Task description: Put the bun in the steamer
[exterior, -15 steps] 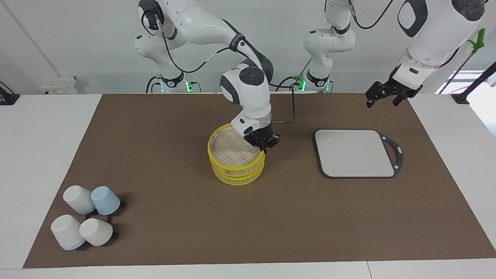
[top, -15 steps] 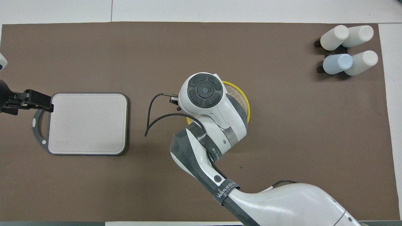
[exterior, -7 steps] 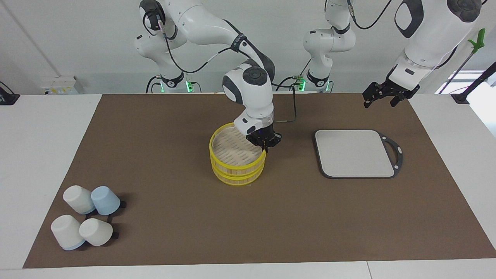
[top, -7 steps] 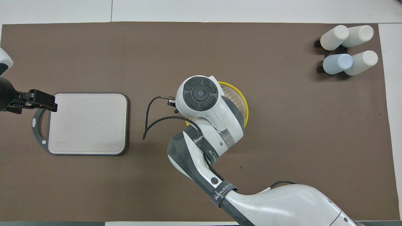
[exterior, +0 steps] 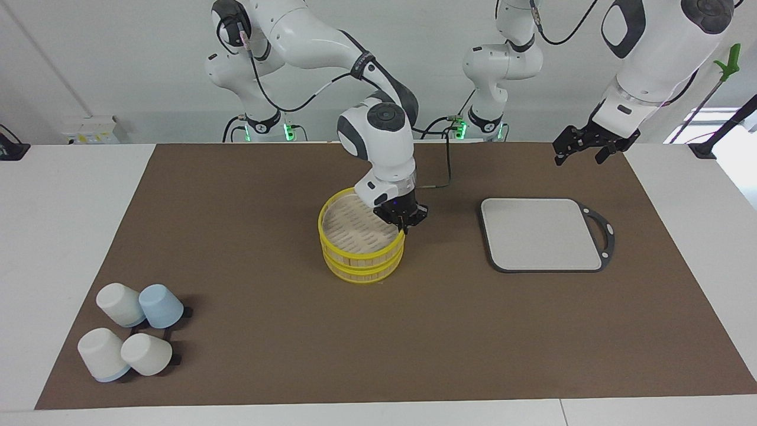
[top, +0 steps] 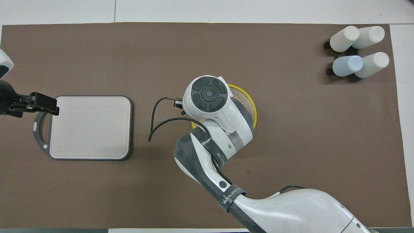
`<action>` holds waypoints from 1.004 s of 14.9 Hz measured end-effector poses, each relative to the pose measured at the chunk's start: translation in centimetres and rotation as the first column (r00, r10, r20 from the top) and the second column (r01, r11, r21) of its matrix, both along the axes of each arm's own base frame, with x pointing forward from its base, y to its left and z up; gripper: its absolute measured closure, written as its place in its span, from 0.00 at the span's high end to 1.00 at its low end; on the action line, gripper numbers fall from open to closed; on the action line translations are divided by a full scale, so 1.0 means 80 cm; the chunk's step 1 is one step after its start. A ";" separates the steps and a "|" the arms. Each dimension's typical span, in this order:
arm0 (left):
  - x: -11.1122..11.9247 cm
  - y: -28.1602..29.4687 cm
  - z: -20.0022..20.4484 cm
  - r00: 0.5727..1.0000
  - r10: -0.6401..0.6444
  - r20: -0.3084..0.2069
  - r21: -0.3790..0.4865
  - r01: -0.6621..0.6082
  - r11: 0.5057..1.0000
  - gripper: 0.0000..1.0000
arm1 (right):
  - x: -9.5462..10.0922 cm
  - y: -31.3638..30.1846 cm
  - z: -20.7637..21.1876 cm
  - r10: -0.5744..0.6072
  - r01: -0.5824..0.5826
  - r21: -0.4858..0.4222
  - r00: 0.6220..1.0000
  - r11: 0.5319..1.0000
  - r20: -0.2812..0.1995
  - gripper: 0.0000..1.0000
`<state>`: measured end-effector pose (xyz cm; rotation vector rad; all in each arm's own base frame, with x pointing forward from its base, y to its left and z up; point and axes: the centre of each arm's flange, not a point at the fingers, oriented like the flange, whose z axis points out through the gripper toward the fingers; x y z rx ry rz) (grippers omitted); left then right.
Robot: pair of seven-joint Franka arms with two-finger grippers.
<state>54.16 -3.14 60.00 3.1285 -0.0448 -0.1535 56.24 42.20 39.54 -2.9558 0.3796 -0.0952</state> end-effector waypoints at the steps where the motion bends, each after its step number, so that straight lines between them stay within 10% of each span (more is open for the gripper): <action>1: 0.000 0.000 0.000 1.000 0.000 0.000 0.000 0.000 1.000 1.00 | 0.000 0.000 0.000 -0.001 0.001 0.001 1.000 1.000 -0.001 0.09; 15: 0.000 0.000 -0.002 1.000 0.000 -0.003 0.000 0.000 1.000 1.00 | 0.006 -0.006 0.002 -0.007 0.007 0.011 1.000 1.000 -0.003 0.09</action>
